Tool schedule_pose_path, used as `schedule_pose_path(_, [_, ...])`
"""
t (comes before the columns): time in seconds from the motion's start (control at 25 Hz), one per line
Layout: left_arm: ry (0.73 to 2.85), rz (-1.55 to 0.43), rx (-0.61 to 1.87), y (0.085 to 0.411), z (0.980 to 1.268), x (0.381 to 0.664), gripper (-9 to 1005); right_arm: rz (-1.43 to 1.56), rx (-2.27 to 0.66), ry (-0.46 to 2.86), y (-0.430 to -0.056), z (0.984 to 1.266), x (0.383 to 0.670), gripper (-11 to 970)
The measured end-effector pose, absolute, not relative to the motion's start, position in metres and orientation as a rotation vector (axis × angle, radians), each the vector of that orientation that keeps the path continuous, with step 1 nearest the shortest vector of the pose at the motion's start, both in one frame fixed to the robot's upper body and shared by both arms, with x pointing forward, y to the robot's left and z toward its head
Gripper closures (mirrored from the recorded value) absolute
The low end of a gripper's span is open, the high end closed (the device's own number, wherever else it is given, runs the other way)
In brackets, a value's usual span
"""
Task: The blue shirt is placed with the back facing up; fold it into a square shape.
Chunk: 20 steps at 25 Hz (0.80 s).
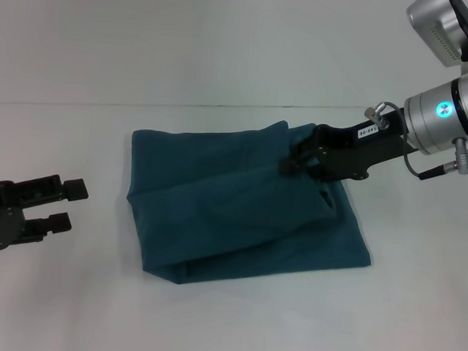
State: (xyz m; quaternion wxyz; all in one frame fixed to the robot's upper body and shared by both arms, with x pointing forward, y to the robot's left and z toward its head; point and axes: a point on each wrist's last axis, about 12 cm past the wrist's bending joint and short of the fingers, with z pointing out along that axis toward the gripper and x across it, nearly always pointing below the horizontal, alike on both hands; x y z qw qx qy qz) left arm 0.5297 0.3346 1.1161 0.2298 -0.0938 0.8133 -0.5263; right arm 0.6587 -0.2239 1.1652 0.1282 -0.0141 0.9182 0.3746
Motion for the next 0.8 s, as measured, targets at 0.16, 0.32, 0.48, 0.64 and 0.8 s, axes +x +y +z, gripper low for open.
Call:
schedule_pose_path(0.16, [2.237,-1.445,-0.262,0.335,1.116,0.531,151,1.086,-0.044,2.677,-0.225,1.164,0.658,541])
schedule_pose_path(0.32, [2.236,-1.445,-0.263,0.335,1.116,0.531,151,1.081,-0.049,2.680,-0.225,1.165,0.658,735])
schedule_pose_path(0.48, [2.231,-1.449,-0.265,0.335,1.117,0.531,151,1.082,-0.056,2.679,-0.226,1.166,0.658,864])
schedule_pose_path(0.64, [2.231,-1.451,-0.267,0.335,1.117,0.531,151,1.147,-0.079,2.659,-0.231,1.180,0.657,935])
schedule_pose_path(0.8, [2.222,-1.457,-0.271,0.335,1.117,0.530,151,1.121,-0.121,2.697,-0.239,1.192,0.652,945])
